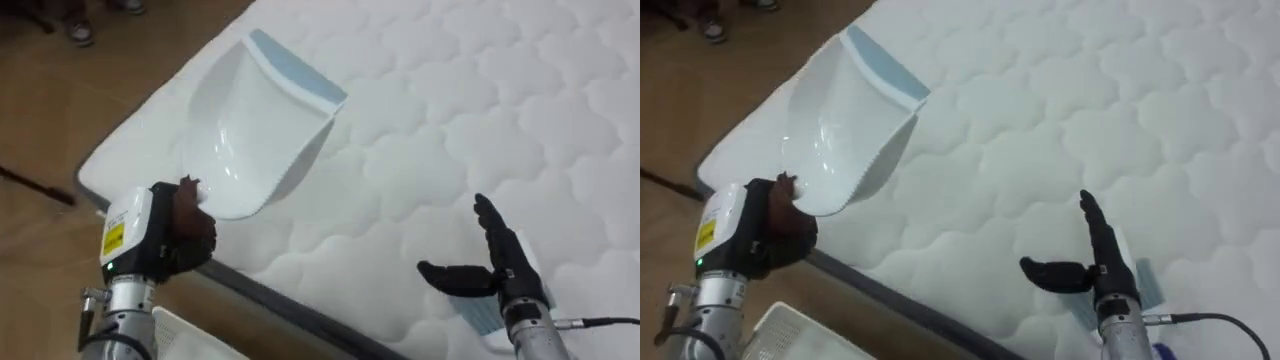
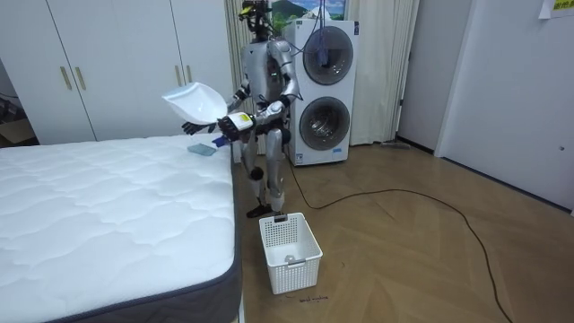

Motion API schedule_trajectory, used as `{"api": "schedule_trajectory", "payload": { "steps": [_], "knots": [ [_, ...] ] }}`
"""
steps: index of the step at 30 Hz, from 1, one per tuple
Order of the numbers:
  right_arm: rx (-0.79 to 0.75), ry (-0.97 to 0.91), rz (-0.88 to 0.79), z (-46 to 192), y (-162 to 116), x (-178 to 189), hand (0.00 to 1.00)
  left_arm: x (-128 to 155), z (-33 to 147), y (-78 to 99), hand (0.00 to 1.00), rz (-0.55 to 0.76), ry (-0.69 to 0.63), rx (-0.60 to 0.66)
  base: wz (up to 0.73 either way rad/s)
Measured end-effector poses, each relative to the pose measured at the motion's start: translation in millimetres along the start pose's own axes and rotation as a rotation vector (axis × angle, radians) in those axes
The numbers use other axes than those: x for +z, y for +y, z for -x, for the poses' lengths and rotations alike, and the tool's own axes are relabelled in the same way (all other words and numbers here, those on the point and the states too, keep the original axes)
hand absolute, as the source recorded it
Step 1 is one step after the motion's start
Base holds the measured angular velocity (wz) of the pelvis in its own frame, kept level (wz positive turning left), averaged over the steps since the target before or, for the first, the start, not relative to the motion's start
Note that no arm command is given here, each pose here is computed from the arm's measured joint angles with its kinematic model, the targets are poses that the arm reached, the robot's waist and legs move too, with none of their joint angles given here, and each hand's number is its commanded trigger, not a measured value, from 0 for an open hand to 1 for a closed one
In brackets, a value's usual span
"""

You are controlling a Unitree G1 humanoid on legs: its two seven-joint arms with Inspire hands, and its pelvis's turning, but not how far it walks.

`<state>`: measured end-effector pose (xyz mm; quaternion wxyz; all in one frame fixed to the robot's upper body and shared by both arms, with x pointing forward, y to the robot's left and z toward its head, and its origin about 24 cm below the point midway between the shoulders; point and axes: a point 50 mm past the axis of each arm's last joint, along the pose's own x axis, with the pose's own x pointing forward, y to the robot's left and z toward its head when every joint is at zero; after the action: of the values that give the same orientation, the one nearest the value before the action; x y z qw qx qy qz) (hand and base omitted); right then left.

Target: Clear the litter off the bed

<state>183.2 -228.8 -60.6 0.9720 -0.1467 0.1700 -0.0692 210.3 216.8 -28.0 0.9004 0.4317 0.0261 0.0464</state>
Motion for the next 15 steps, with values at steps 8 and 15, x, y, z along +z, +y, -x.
{"api": "schedule_trajectory", "payload": {
  "steps": [8, 15],
  "knots": [
    [0.039, 0.061, 0.048, 7.2, -0.6, -15.4, 0.0, -24.1, 30.3, -8.3, 0.0, 0.134, 0.18, -0.033, -1.24],
    [0.048, 0.188, 0.039, 18.1, -0.5, -42.0, 0.0, -36.8, 49.5, -30.5, 0.0, 0.242, 0.309, -0.108, -0.32]
  ]
}}
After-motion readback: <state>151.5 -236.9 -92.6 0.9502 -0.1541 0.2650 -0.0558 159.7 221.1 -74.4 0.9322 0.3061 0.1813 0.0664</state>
